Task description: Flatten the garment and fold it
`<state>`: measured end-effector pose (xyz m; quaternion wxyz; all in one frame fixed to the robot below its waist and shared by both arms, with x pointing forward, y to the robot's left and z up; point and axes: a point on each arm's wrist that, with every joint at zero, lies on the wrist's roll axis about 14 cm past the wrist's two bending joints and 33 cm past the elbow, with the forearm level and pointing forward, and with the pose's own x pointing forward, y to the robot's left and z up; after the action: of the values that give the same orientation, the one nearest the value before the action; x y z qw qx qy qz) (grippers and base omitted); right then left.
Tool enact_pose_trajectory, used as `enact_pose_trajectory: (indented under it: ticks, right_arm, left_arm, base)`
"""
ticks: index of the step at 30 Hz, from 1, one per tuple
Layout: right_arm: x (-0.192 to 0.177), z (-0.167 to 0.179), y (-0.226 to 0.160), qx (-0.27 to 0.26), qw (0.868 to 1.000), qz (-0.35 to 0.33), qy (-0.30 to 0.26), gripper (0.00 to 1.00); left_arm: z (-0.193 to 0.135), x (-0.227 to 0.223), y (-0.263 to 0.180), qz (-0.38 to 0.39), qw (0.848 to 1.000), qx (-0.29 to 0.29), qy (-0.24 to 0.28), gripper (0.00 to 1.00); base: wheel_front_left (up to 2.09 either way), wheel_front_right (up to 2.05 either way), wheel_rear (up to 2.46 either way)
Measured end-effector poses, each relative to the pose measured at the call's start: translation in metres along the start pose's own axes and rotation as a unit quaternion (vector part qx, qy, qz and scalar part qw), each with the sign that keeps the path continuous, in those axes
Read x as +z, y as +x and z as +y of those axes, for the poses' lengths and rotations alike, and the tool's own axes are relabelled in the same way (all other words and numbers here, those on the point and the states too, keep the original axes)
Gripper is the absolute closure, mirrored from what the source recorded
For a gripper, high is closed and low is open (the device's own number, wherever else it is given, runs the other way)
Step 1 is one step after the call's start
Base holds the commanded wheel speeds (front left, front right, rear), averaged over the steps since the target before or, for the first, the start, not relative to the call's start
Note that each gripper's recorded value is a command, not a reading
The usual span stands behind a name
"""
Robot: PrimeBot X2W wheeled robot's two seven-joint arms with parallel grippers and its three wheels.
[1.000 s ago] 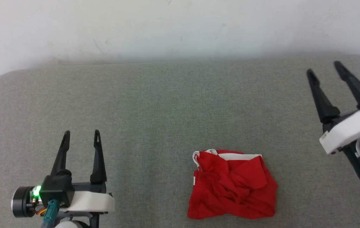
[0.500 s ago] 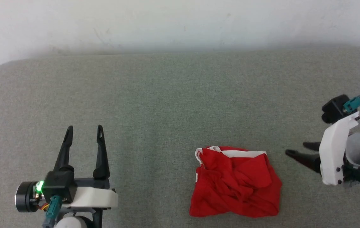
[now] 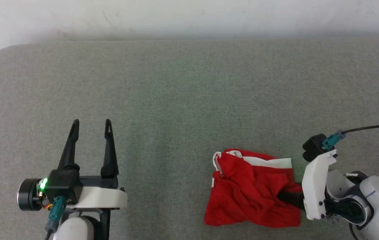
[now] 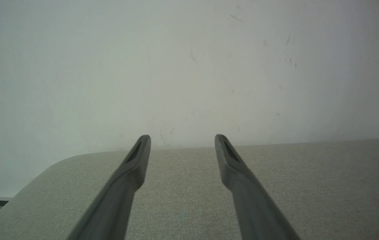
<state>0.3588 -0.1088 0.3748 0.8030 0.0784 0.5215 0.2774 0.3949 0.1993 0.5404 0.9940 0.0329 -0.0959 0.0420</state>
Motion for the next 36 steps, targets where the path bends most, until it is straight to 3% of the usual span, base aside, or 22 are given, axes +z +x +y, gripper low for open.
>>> enact_pose_trajectory:
  ticks: [4, 5, 6, 12, 19, 27, 36]
  right_arm:
    - [0.001, 0.0, 0.006, -0.001, 1.0, 0.0, -0.021, 0.02]
    - [0.004, 0.0, 0.006, -0.002, 1.0, -0.008, -0.023, 0.7]
    - [0.007, -0.001, 0.006, -0.003, 1.0, -0.016, -0.027, 1.0]
    - [0.029, 0.007, -0.01, -0.003, 0.995, -0.076, -0.065, 1.0]
    - [0.071, 0.001, -0.066, -0.043, 0.976, -0.153, -0.149, 1.0]
    - [0.075, -0.067, -0.133, -0.18, 0.951, -0.16, -0.194, 1.0]
    - [0.055, -0.175, -0.171, -0.325, 0.928, -0.1, -0.153, 1.0]
  left_arm:
    - [0.002, -0.003, 0.001, 0.004, 1.0, 0.003, 0.002, 0.0]
    - [0.002, -0.003, 0.001, 0.004, 1.0, 0.004, 0.002, 0.0]
    - [0.002, -0.003, 0.001, 0.004, 1.0, 0.003, 0.001, 0.0]
    - [-0.004, 0.001, 0.002, -0.003, 1.0, -0.004, -0.002, 0.0]
    - [-0.017, 0.003, 0.009, -0.009, 1.0, -0.018, -0.01, 0.0]
    - [-0.051, 0.002, 0.035, -0.025, 0.998, -0.057, -0.025, 0.0]
    - [-0.09, -0.023, 0.076, -0.032, 0.993, -0.11, -0.024, 0.0]
  base:
    - [0.0, 0.0, 0.0]
    - [0.0, 0.0, 0.0]
    - [0.0, 0.0, 0.0]
    - [0.0, 0.0, 0.0]
    - [0.0, 0.0, 0.0]
    - [0.0, 0.0, 0.0]
    - [0.0, 0.0, 0.0]
